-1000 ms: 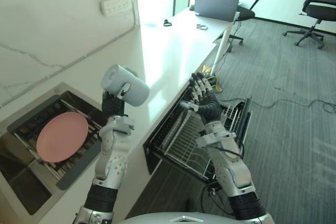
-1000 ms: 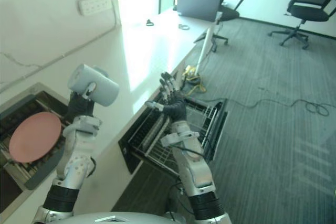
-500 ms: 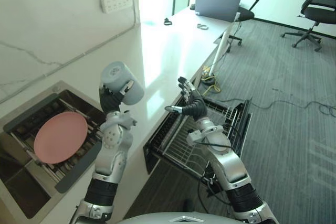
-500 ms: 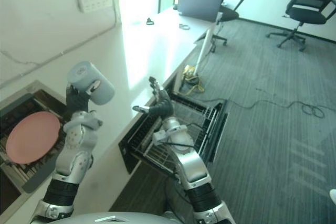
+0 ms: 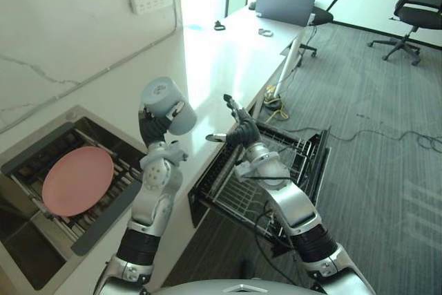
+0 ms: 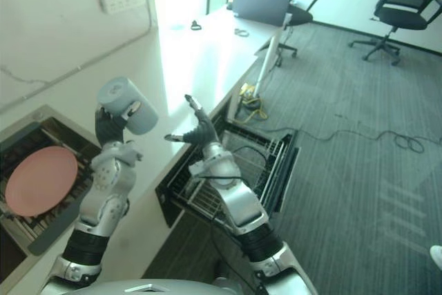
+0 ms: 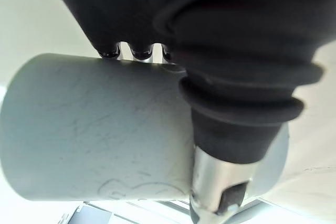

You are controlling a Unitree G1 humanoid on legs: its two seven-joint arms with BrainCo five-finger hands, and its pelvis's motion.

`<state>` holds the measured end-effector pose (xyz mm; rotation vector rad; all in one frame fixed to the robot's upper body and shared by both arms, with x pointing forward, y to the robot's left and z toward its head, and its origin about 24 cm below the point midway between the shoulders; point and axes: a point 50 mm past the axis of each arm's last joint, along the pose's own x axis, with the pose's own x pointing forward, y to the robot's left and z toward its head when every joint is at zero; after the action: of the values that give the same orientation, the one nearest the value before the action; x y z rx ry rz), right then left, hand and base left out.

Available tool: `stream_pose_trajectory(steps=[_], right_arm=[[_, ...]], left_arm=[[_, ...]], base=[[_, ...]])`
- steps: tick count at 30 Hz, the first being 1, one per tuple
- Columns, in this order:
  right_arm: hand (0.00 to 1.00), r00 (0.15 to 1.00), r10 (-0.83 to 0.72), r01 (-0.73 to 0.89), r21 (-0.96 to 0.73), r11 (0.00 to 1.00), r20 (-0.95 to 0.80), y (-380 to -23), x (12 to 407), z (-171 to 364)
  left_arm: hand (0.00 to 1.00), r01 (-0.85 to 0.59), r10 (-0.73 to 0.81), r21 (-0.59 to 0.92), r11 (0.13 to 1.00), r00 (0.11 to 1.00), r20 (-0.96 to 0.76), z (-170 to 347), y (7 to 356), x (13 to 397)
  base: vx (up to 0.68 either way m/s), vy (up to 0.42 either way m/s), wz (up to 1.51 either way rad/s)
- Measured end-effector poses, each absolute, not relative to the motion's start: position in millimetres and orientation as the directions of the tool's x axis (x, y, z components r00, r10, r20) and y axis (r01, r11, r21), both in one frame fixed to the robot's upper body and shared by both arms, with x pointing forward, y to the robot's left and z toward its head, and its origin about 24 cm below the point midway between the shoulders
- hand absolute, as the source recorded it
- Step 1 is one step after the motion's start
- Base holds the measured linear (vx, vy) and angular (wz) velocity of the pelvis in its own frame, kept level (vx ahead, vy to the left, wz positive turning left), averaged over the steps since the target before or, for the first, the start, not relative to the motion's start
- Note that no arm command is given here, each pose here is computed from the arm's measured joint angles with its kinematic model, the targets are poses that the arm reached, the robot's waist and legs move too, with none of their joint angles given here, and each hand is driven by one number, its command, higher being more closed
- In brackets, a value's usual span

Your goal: Walk over to the sink, pick up the cup, carry it to the dishwasher, place the cup inside the dishwasher, then close the dishwasher door

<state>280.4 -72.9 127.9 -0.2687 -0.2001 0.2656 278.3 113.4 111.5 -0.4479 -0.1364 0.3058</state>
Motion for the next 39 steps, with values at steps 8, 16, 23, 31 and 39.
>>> stream_pose_trajectory(steps=[8,16,23,31,39], right_arm=[[0.0,0.946,0.31,-0.264,-0.324,0.909,0.097,-56,293,127],[0.0,0.94,0.328,-0.278,-0.345,0.896,0.093,-38,300,135],[0.0,0.959,0.278,-0.244,-0.357,0.901,0.046,-37,308,128],[0.0,0.959,0.28,-0.245,-0.364,0.898,0.044,-32,313,133],[0.0,0.949,0.308,-0.259,-0.39,0.884,0.068,-24,313,140]], left_arm=[[1.0,-0.248,0.274,-0.417,0.874,0.962,0.002,105,95,284],[1.0,-0.213,0.227,-0.4,0.891,0.974,-0.012,105,82,287],[1.0,-0.21,0.215,-0.406,0.89,0.976,-0.033,101,81,288],[1.0,-0.198,0.208,-0.406,0.892,0.978,-0.021,105,79,289],[1.0,-0.174,0.181,-0.4,0.9,0.983,-0.022,104,73,288]], base=[[-0.01,0.0,0.08],[-0.01,0.001,0.02],[-0.02,-0.004,0.07],[0.0,0.0,0.0],[0.0,0.0,0.0]])
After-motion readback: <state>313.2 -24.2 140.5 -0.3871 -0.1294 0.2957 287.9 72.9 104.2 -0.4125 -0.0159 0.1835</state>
